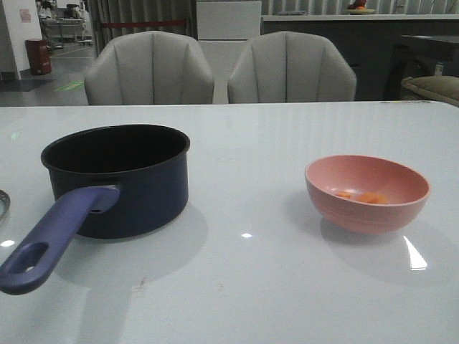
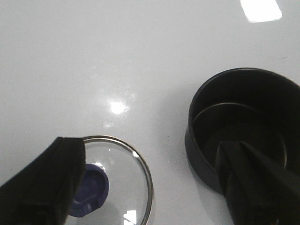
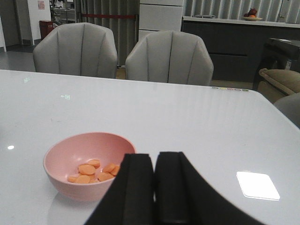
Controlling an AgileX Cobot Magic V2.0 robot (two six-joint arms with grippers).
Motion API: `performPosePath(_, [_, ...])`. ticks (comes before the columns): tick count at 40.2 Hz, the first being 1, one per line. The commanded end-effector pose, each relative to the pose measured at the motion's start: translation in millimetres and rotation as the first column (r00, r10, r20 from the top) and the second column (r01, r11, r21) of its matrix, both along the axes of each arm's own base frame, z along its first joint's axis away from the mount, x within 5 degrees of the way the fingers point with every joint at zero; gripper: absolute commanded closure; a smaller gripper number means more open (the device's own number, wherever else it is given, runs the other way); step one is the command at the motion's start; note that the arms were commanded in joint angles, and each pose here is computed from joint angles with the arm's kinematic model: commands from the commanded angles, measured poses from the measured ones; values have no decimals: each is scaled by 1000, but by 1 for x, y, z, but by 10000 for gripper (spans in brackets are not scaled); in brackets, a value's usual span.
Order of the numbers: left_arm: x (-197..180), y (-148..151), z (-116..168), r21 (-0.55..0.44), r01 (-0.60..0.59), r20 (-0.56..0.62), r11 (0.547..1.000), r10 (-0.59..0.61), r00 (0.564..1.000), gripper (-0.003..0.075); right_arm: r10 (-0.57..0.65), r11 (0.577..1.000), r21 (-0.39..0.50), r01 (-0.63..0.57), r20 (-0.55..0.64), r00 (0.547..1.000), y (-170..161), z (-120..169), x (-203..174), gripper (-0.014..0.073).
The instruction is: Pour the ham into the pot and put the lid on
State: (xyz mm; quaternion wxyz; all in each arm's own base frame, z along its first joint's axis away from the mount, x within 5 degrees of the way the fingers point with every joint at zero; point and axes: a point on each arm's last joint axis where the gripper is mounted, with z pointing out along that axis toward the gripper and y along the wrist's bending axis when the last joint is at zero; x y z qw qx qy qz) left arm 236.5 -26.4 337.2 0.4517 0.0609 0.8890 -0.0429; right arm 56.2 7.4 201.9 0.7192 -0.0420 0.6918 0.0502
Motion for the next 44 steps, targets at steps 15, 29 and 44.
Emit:
performPosePath(15, [-123, -3, 26, -120, 118, 505, 986, -42, 862, 138, -5, 1000, 2, 5, 105, 994, -1, 10, -2, 445])
performPosePath(29, [-189, 8, -18, -128, 183, 599, 975, -71, 798, 138, -5, 1000, 2, 5, 105, 994, -1, 10, -2, 445])
performPosePath(44, [-192, 4, -35, -126, 290, 578, 949, -167, 799, 138, -6, 998, 69, -5, 150, 989, -1, 15, -3, 445])
